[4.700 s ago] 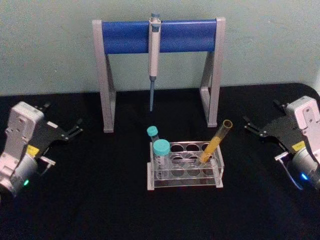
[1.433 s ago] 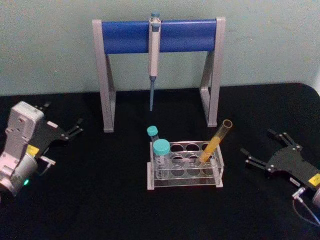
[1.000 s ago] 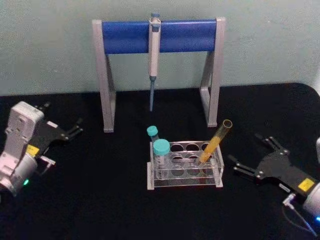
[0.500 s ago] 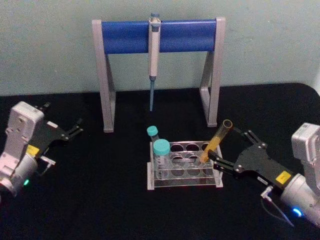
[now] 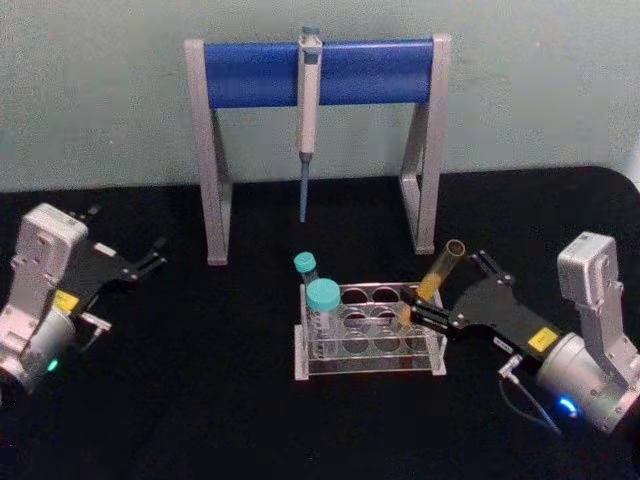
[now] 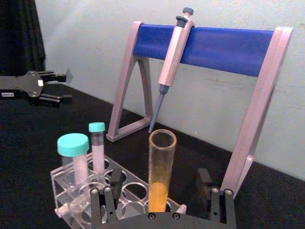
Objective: Pick up the test tube from the test tube rack, shake it, then place it back into the test tube rack.
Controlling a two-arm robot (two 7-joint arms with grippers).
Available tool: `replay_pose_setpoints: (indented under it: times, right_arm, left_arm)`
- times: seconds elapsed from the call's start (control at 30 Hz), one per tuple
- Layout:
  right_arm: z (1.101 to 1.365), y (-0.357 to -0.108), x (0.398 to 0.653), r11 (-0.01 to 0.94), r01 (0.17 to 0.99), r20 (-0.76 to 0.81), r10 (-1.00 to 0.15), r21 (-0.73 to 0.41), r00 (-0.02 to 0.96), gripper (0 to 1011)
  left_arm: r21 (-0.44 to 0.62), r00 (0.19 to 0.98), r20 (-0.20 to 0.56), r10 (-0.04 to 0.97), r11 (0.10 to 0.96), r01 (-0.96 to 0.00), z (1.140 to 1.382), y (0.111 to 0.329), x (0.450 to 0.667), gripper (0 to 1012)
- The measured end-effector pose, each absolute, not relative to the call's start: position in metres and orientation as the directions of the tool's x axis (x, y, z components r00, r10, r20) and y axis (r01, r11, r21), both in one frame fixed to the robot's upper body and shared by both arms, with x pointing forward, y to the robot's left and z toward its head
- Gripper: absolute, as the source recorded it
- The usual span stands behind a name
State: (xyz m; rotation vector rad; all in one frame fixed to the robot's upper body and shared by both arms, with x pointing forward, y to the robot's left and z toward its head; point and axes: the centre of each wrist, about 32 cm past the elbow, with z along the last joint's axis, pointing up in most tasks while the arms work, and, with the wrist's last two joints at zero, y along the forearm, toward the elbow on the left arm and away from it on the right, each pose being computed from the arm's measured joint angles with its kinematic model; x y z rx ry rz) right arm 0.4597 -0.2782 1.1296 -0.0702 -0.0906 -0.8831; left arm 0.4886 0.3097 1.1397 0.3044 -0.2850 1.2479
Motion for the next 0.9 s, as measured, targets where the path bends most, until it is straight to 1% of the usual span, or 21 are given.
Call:
replay_pose_setpoints:
  times: [0.37,0.9]
  right_arm:
    - [1.128,-0.277,0.471,0.624,0.781,0.099,-0.776,-0.021,0.622,1000]
    - [1.127,-0.277,0.475,0.643,0.766,0.092,-0.761,-0.02,0.642,1000]
  left_arm:
    - [0.07,0.292,0.374,0.88,0.287,-0.955,1.14,0.31,0.489,1002]
    - [0.07,0.292,0.374,0.88,0.287,-0.955,1.14,0.31,0.489,1001]
